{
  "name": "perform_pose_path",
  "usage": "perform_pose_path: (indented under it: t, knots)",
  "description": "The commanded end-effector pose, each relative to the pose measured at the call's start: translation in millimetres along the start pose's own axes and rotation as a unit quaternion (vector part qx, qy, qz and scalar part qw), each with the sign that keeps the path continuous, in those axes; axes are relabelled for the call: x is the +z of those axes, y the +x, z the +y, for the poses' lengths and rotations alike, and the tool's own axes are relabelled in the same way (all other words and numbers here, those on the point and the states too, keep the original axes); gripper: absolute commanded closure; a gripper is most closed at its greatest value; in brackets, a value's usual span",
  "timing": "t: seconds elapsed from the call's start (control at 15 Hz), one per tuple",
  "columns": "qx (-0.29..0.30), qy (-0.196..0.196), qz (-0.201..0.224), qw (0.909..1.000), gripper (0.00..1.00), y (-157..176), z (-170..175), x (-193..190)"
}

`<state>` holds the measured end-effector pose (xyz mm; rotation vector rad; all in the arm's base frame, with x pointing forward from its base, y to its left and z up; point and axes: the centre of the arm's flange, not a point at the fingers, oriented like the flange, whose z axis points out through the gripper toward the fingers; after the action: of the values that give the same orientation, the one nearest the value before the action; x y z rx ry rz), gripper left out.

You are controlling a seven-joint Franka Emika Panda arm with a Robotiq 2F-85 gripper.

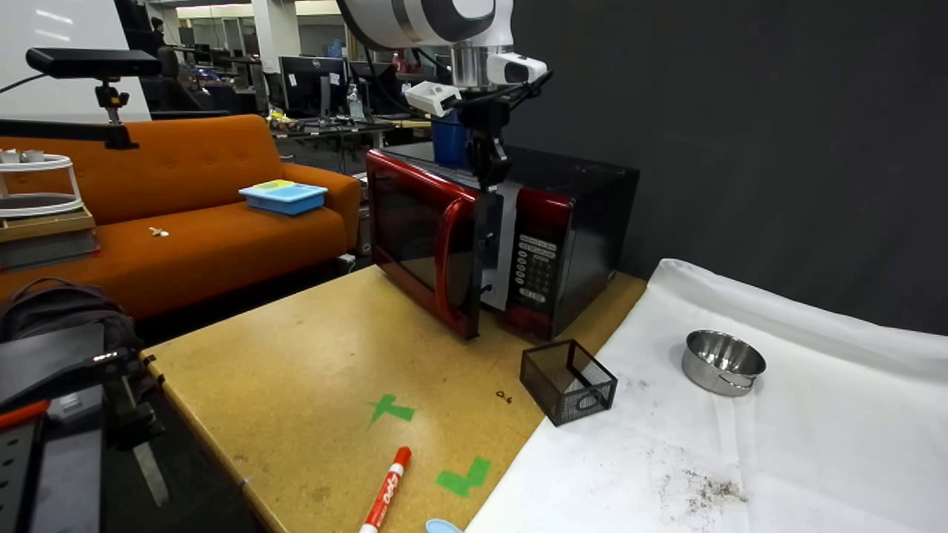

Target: Open the microwave door

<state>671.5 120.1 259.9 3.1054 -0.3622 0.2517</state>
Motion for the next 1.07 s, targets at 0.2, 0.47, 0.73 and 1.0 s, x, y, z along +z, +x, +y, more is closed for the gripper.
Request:
perform_pose_path:
  t: [0.2,0.47,0.73,1.0]
  knots:
    - [0.003,-0.012,-0.019,0.9997,1.00,-21.4,-4.4,-4.4]
    - [-0.001,-0.013,-0.030,0.9995,1.00,-38.5,3.8,-2.7]
    - [-0.014,-0.015,-0.042,0.9989,1.00,-69.5,9.7,-1.8]
    - [-0.043,-0.017,-0.065,0.9968,1.00,-112.3,2.4,10.3]
